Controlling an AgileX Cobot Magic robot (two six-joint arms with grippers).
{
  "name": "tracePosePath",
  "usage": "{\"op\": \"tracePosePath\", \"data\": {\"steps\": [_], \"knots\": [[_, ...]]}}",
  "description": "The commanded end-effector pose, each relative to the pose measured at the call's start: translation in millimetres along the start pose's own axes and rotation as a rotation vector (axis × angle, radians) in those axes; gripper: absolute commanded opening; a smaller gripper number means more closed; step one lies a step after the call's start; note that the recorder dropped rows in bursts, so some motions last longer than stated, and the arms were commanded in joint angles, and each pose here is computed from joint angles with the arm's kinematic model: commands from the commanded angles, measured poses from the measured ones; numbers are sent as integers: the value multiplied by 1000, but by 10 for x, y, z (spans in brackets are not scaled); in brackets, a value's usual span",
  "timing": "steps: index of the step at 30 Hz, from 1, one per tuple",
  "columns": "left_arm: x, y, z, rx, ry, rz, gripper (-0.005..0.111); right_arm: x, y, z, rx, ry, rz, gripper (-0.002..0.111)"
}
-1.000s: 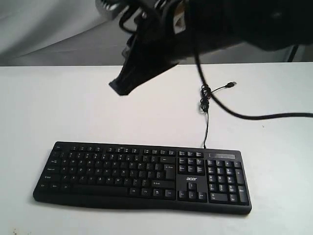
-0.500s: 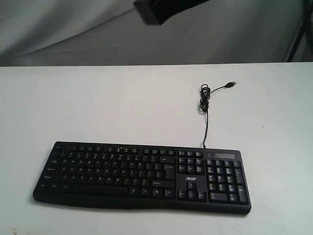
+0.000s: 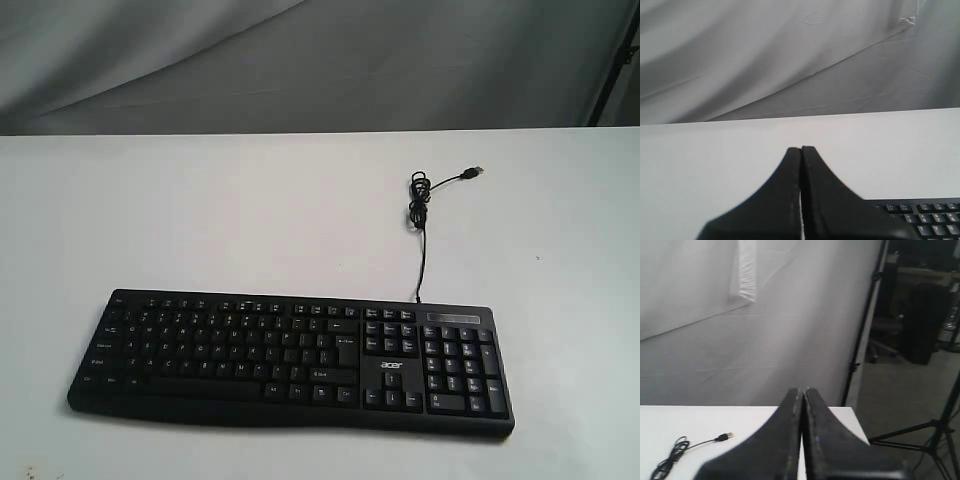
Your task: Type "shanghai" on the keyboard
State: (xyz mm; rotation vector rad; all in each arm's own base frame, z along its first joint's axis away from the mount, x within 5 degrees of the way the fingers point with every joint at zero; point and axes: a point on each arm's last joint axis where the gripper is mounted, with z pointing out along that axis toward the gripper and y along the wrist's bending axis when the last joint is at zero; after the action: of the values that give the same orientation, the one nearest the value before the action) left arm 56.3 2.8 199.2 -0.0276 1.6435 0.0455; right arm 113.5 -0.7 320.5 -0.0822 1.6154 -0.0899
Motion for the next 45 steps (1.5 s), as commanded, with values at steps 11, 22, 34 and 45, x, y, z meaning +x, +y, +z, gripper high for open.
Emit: {"op": "tracePosePath", "data": {"steps": [11, 22, 34, 45], "knots": [[-1, -4, -1, 7, -7, -2, 0, 1376, 70, -535, 129, 181, 104, 0], [-1, -4, -1, 7, -7, -2, 0, 1407, 85, -540, 116, 216, 132, 0], [-1, -4, -1, 7, -7, -2, 0, 1407, 85, -540, 116, 216, 132, 0], [-1, -4, -1, 7, -7, -2, 0, 1407, 85, -540, 117, 216, 130, 0]]}}
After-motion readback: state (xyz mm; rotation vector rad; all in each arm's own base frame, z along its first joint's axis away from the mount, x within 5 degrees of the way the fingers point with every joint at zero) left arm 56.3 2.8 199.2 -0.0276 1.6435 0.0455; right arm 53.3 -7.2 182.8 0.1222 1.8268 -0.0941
